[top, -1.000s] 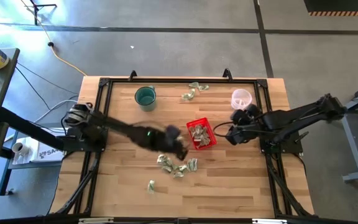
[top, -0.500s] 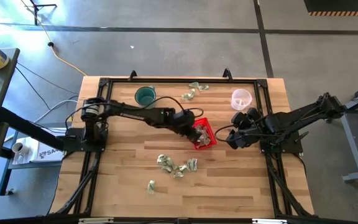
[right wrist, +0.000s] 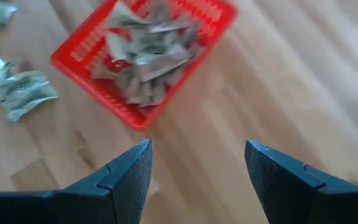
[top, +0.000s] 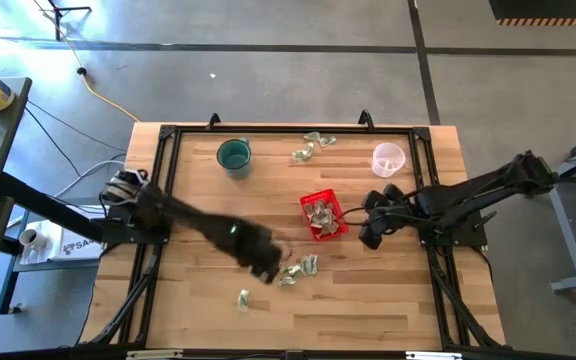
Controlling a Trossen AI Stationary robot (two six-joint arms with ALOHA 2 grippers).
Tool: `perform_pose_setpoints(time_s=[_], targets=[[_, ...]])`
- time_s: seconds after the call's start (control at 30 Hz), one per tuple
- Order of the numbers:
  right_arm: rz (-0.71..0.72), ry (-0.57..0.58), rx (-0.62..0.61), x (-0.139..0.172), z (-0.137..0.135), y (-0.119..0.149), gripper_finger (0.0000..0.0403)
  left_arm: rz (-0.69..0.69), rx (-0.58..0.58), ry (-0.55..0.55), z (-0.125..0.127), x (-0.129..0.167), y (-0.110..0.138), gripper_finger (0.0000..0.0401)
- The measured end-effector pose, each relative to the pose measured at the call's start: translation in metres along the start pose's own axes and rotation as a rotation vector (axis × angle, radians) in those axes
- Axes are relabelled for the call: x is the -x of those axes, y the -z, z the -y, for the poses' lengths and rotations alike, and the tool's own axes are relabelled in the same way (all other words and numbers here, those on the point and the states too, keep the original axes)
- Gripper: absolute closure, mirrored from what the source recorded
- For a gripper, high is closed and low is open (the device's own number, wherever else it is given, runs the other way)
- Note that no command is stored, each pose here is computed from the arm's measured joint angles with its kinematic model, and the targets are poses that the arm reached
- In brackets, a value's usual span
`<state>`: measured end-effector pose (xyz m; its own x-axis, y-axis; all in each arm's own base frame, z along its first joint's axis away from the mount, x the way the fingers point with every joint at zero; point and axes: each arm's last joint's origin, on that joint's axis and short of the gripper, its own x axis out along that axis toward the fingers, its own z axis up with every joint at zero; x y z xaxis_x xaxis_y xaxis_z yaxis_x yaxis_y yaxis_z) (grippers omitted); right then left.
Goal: Pick and place items into bin
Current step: Put the stevia packet into the orange bin
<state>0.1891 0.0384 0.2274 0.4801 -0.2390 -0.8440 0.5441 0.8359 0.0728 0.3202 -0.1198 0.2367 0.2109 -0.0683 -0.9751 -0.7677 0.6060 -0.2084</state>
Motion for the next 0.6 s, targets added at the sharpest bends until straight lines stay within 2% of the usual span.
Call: perform_pose_setpoints(time_s=[0.17, 0.33, 0.5, 0.6], targets=[[0.070, 0.006, -0.048, -0.011, 0.004, -0.008, 0.0155, 0.032, 0.176, -0.009, 0.008, 0.004, 0.043, 0.0178], [0.228, 0.036, -0.059, -0.014, 0.014, -0.054, 0.0155, 0.102, 0.349, 0.012, 0.013, 0.006, 0.076, 0.0185], [0.194, 0.090, -0.085, -0.045, 0.048, -0.105, 0.0155, 0.152, 0.437, 0.035, 0.014, 0.007, 0.087, 0.0194], [0.161, 0.162, -0.020, -0.064, 0.064, -0.132, 0.0155, 0.153, 0.455, 0.045, 0.015, 0.007, 0.087, 0.0199]])
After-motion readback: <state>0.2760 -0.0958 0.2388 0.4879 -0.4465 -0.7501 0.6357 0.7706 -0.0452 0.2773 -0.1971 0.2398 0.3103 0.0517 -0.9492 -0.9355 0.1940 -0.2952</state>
